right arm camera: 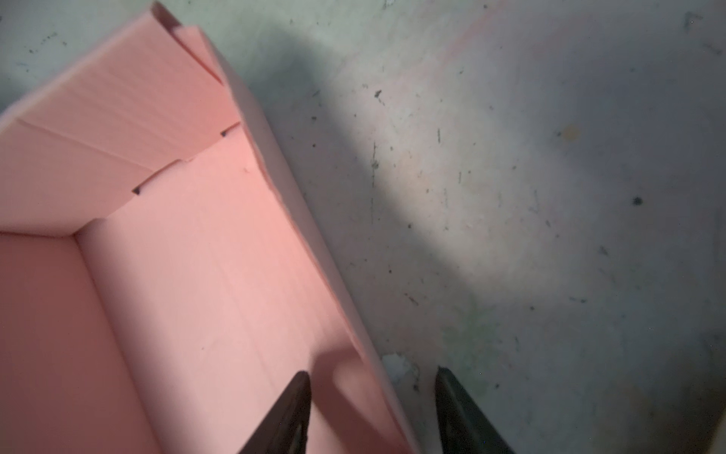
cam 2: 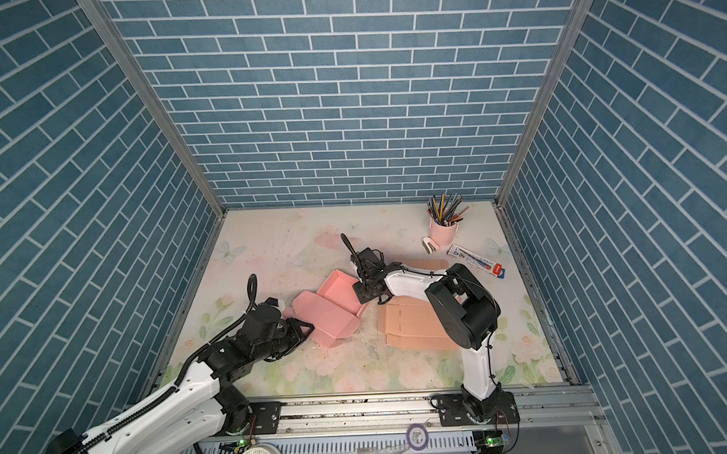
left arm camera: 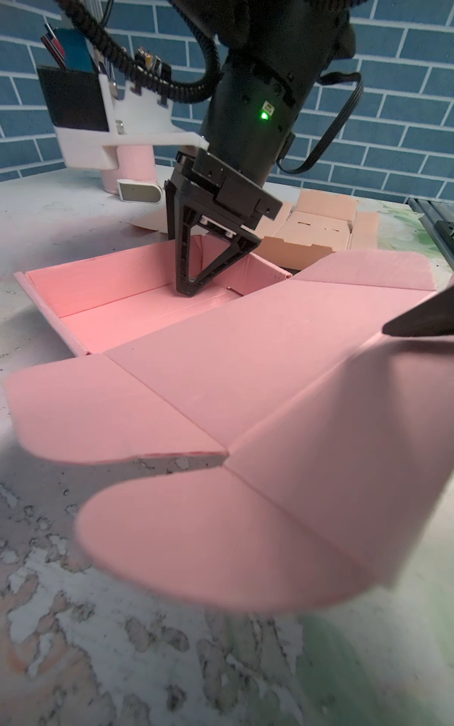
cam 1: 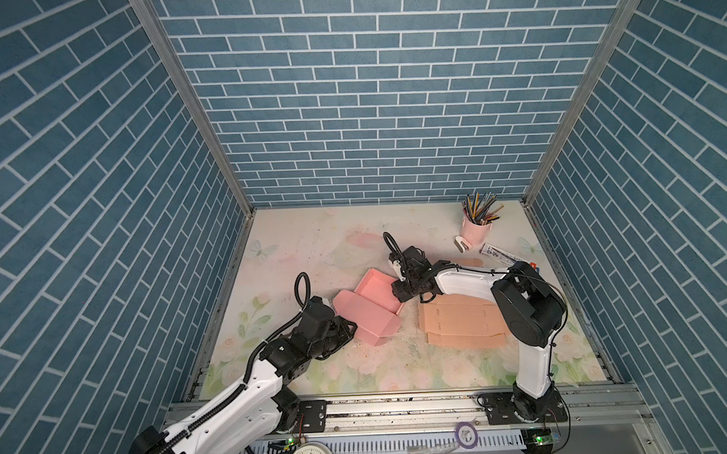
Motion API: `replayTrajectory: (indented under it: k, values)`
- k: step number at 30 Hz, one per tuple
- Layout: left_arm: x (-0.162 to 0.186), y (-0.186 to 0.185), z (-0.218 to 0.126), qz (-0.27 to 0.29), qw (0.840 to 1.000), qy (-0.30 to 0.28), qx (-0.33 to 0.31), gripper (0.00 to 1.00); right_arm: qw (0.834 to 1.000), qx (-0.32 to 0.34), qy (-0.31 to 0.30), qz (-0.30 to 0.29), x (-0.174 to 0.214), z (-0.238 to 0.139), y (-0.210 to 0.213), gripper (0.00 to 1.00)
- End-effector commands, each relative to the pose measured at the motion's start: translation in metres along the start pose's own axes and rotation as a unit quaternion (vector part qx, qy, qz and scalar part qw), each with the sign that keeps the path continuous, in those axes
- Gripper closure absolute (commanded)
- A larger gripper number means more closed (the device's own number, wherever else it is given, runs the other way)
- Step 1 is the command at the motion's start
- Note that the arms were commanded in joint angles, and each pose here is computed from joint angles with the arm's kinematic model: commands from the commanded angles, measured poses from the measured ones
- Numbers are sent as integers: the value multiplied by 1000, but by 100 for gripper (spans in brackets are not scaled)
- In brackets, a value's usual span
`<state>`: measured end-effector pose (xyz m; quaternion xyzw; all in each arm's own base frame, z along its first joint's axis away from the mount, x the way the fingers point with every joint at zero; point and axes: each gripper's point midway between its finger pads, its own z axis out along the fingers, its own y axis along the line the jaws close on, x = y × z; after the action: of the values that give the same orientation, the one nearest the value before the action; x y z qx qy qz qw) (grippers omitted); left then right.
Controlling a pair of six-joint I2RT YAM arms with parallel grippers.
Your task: Fold the paper box
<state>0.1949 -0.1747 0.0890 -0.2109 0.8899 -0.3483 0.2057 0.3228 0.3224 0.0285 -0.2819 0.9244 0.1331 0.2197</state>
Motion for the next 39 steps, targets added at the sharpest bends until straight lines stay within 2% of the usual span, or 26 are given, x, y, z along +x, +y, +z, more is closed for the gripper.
replayTrajectory:
  k: [1, 8, 18, 24, 28, 32, 39]
  values:
    - [-4, 2, 1, -7, 1000, -15, -5, 72, 1000, -13, -3, 15, -1, -19, 5, 45]
    - [-12, 1, -3, -16, 999, -39, -3, 79, 999, -24, -23, 19, 1, -41, 9, 39]
    - [-17, -1, -5, -8, 999, -47, -11, 87, 998, -27, -48, 28, 12, -77, 10, 38]
    - [-22, -5, -8, 14, 998, -52, -23, 92, 992, -42, -115, 16, 2, -111, 13, 37]
    - [-27, -16, -12, 45, 997, -52, -25, 92, 988, -38, -151, 3, 0, -127, 11, 37]
    - [-33, -26, -18, 103, 993, -41, -48, 94, 981, -40, -190, -21, -4, -145, 11, 38]
    - [-50, -56, -37, 206, 977, -19, -59, 99, 952, -81, -281, -95, -28, -188, 33, 35]
